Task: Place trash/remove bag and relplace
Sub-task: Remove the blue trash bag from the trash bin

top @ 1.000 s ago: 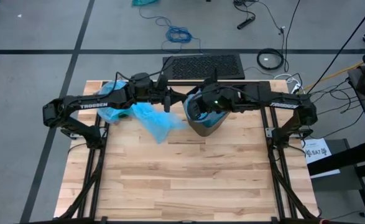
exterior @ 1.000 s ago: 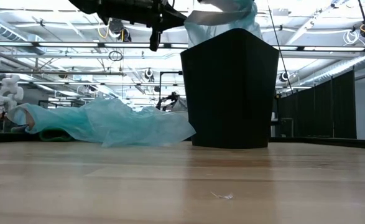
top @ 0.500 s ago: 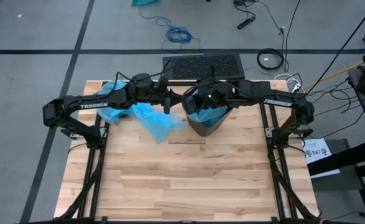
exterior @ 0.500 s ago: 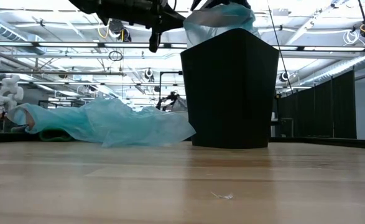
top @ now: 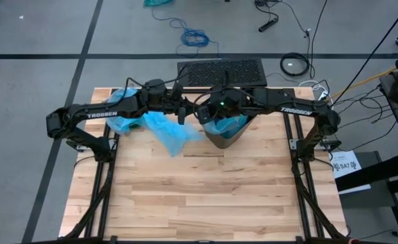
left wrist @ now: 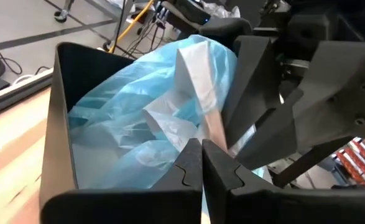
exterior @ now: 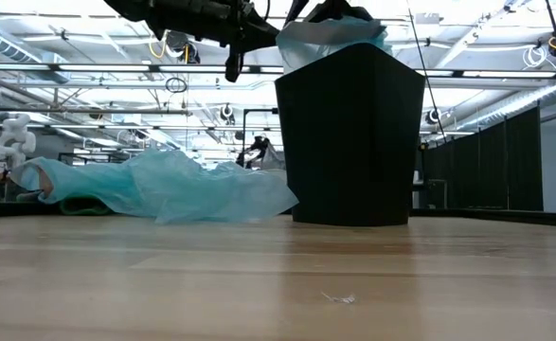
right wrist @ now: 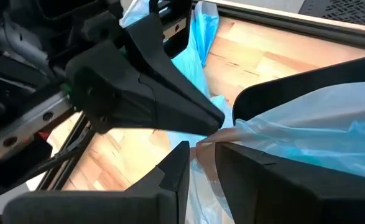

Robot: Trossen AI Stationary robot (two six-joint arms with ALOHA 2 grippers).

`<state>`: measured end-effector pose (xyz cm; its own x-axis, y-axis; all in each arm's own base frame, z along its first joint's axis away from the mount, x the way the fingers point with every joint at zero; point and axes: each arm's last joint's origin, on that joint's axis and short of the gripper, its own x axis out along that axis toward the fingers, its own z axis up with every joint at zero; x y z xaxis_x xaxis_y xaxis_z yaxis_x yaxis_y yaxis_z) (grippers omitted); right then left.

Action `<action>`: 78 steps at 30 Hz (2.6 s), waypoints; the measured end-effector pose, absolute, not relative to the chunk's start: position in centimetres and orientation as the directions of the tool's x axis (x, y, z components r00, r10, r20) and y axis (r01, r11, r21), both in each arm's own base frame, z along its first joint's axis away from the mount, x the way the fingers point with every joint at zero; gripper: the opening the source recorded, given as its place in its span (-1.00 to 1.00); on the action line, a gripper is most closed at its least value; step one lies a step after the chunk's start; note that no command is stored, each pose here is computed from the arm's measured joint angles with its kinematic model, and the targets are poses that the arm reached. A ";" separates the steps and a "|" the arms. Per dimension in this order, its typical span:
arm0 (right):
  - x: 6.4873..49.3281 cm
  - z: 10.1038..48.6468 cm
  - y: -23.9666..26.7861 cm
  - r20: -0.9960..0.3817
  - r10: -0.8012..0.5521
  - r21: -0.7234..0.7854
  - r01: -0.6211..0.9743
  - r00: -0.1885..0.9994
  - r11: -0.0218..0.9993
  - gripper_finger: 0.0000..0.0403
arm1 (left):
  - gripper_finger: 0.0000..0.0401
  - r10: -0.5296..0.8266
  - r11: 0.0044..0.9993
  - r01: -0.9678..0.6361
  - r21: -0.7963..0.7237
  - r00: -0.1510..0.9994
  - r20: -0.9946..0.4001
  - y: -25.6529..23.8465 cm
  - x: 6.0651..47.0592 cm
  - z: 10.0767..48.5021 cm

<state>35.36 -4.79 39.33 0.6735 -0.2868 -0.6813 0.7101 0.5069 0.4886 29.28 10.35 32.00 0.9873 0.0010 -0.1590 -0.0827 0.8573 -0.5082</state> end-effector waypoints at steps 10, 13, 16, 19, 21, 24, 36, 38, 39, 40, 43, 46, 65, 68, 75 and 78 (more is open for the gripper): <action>36.3 38.5 -5.0 -0.692 -0.242 0.521 0.703 0.680 0.484 -0.65 | -1.00 0.042 0.834 -0.189 -0.518 0.959 -0.281 11.6 27.8 31.4; 36.3 38.5 -5.0 -0.691 -0.241 0.522 0.702 0.681 0.485 -0.65 | -1.00 0.009 0.814 -0.216 -0.539 0.933 -0.361 11.4 27.4 30.5; 36.3 38.5 -5.2 -0.690 -0.244 0.524 0.702 0.682 0.483 -0.65 | -1.00 -0.061 0.808 -0.193 -0.556 0.912 -0.406 10.7 27.4 30.0; 36.3 38.6 -5.2 -0.685 -0.246 0.527 0.700 0.686 0.482 -0.65 | -1.00 -0.098 0.837 -0.137 -0.530 0.915 -0.391 9.6 27.9 30.1; 36.3 38.6 -5.3 -0.685 -0.246 0.528 0.700 0.685 0.481 -0.65 | -1.00 -0.090 0.848 -0.124 -0.516 0.924 -0.371 9.2 28.2 30.4; 36.3 38.6 -5.3 -0.685 -0.246 0.530 0.701 0.686 0.478 -0.65 | -1.00 -0.042 0.857 -0.153 -0.492 0.931 -0.362 9.0 28.4 30.5; 37.0 38.1 -5.4 -0.684 -0.244 0.543 0.704 0.687 0.458 -0.65 | -1.00 0.052 0.875 -0.189 -0.445 0.952 -0.300 8.8 28.9 31.2; 37.2 37.9 -5.4 -0.679 -0.235 0.555 0.696 0.695 0.456 -0.65 | -1.00 0.043 0.879 -0.179 -0.443 0.953 -0.299 8.4 29.0 31.2; 37.3 37.9 -5.5 -0.683 -0.225 0.557 0.695 0.695 0.455 -0.65 | -1.00 0.038 0.879 -0.176 -0.444 0.953 -0.302 8.3 29.0 31.2; 37.4 37.7 -5.5 -0.686 -0.220 0.557 0.695 0.694 0.455 -0.65 | -1.00 0.035 0.879 -0.173 -0.444 0.953 -0.302 8.2 29.0 31.2; 37.4 37.6 -5.5 -0.694 -0.220 0.557 0.704 0.686 0.441 -0.65 | -1.00 0.032 0.879 -0.173 -0.444 0.951 -0.307 8.1 29.0 31.1; 37.4 37.5 -5.5 -0.701 -0.217 0.552 0.709 0.680 0.438 -0.65 | -1.00 0.029 0.879 -0.172 -0.444 0.950 -0.312 8.0 29.0 31.0; 37.0 36.9 -5.5 -0.749 -0.211 0.498 0.744 0.628 0.446 -0.77 | -1.00 0.025 0.880 -0.165 -0.445 0.952 -0.304 8.1 29.1 31.1; 37.1 36.9 -5.5 -0.747 -0.212 0.493 0.739 0.630 0.459 -0.92 | -1.00 0.027 0.881 -0.165 -0.444 0.953 -0.302 8.1 29.1 31.1; 37.4 36.4 -5.7 -0.758 -0.213 0.463 0.739 0.616 0.489 -1.00 | -1.00 0.032 0.889 -0.167 -0.426 0.952 -0.306 8.1 29.1 31.1; 37.1 36.8 -5.7 -0.751 -0.222 0.463 0.736 0.622 0.493 -1.00 | -1.00 0.034 0.889 -0.168 -0.427 0.952 -0.303 8.3 29.0 31.1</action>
<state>37.06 -5.67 36.75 0.6217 -0.2220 -0.7511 0.7361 0.4934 0.4634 29.02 8.25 31.14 0.9522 0.0339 -0.3035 -0.1677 0.8885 -0.4271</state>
